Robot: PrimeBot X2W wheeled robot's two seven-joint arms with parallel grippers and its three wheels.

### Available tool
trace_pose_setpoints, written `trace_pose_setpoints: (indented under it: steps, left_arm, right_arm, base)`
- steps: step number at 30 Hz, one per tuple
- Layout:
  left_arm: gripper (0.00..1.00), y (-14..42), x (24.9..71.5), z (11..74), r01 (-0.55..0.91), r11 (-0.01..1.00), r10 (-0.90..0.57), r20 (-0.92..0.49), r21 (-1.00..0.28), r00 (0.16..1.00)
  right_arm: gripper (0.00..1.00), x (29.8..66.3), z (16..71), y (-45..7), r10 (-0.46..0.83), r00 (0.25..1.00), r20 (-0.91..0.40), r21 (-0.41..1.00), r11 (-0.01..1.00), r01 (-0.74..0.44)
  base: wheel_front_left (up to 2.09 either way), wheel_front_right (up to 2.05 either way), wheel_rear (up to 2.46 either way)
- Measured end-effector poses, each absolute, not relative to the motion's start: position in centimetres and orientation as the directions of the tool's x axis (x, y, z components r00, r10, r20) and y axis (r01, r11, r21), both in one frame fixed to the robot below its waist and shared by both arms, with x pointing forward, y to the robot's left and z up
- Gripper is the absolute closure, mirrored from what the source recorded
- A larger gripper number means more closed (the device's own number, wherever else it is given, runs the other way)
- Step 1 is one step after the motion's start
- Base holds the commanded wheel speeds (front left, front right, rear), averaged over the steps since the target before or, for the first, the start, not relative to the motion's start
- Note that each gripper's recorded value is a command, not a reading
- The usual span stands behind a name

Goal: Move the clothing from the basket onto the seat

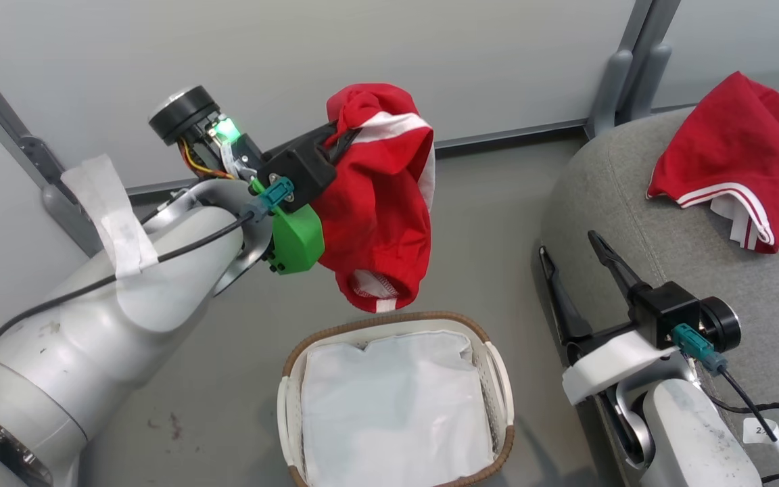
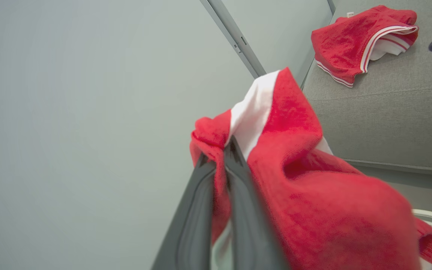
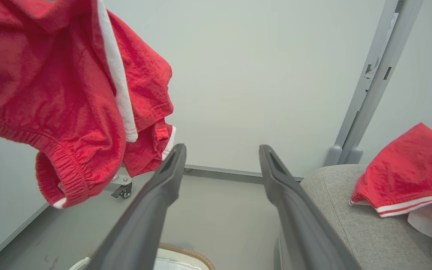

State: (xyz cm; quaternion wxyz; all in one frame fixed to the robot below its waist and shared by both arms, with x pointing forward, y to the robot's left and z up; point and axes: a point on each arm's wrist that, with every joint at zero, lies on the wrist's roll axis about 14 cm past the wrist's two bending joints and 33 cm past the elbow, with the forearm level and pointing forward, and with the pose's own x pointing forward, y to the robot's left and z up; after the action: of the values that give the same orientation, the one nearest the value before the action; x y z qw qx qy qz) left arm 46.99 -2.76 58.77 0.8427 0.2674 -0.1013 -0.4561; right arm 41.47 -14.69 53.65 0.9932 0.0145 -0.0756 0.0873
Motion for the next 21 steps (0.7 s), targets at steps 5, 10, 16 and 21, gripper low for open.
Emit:
trace_pose_setpoints:
  steps: [5, 10, 16, 21]
  left_arm:
    - [1.00, -3.1, 46.3, 62.4, 0.678, 0.429, -0.832, -0.031, 0.598, 0.554]
    - [1.00, -4.2, 45.2, 65.0, 0.656, 0.405, -0.851, 0.000, 0.636, 0.525]
    - [1.00, -4.9, 44.5, 65.9, 0.656, 0.392, -0.864, 0.012, 0.645, 0.504]
    - [1.00, -5.6, 43.8, 66.1, 0.663, 0.379, -0.876, 0.020, 0.645, 0.481]
  right_arm:
    - [0.00, 41.0, 55.6, -13.1, 0.215, 0.955, 0.203, 0.012, 0.975, -0.222]
    - [0.00, 41.1, 58.1, -10.3, 0.299, 0.918, 0.261, -0.027, 0.953, -0.302]
    - [0.00, 41.9, 59.6, -7.9, 0.374, 0.884, 0.281, -0.084, 0.927, -0.366]
    - [0.00, 42.9, 60.4, -6.7, 0.416, 0.866, 0.278, -0.143, 0.909, -0.391]
  base:
    - [0.00, 0.00, 0.00]
    - [0.00, 0.00, 0.00]
    - [0.00, 0.00, 0.00]
    - [0.00, 0.00, 0.00]
